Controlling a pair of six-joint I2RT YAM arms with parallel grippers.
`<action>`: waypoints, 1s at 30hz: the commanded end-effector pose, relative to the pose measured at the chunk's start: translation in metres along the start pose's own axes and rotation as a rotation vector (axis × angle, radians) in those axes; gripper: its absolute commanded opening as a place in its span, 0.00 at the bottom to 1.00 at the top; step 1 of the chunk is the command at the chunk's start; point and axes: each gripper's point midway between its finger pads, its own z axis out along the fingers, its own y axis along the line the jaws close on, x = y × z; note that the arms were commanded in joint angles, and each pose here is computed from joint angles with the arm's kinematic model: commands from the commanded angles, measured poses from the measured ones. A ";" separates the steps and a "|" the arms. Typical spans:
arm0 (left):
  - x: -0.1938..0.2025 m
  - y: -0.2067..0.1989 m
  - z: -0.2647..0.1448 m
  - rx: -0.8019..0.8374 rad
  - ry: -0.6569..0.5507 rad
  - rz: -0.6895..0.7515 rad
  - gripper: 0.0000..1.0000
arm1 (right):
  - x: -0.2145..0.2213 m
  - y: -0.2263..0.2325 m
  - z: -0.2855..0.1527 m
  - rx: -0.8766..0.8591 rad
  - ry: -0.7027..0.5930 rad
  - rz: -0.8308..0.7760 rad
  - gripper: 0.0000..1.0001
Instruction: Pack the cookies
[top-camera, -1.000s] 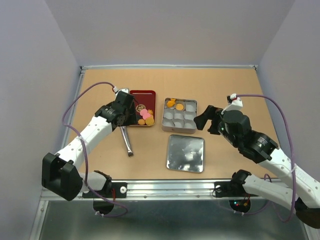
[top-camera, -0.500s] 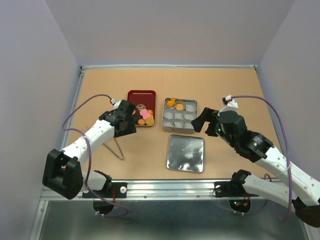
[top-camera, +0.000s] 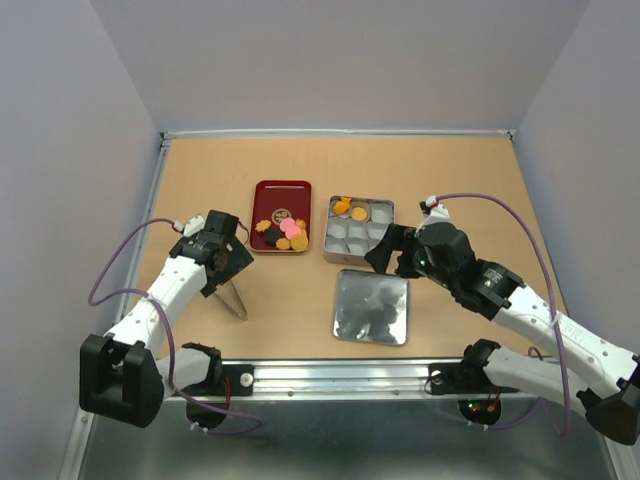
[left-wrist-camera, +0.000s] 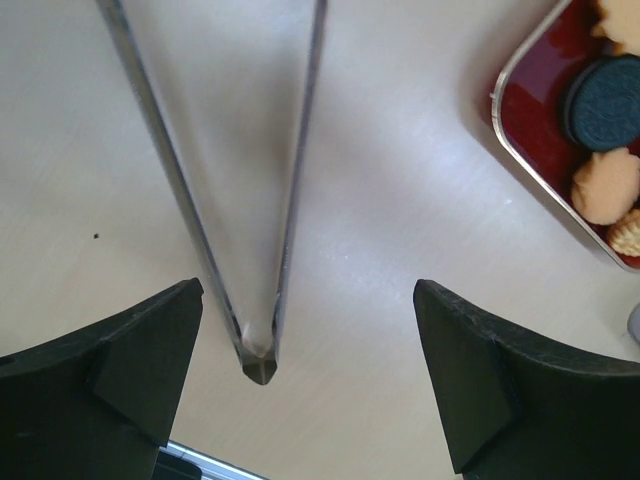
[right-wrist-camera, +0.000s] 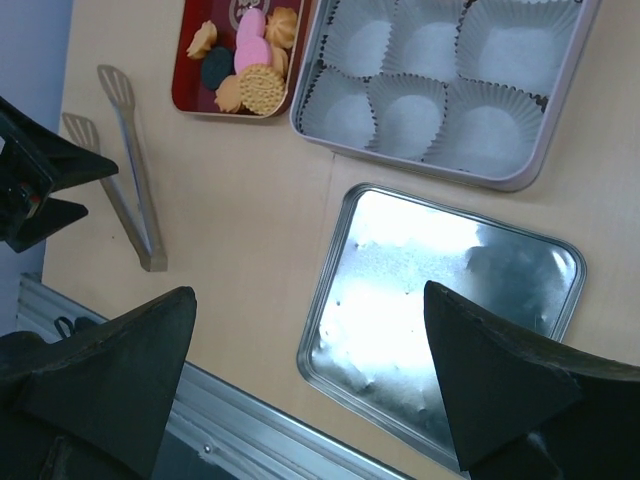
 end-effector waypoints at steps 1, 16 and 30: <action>-0.001 0.011 -0.001 -0.008 -0.009 -0.084 0.99 | -0.009 0.018 0.002 -0.090 -0.026 -0.039 1.00; 0.023 0.025 0.030 -0.117 0.062 -0.119 0.99 | 0.009 0.012 0.009 -0.115 0.017 -0.102 1.00; 0.058 0.033 0.063 -0.163 0.165 -0.110 0.99 | 0.015 0.006 0.018 -0.099 0.035 -0.165 1.00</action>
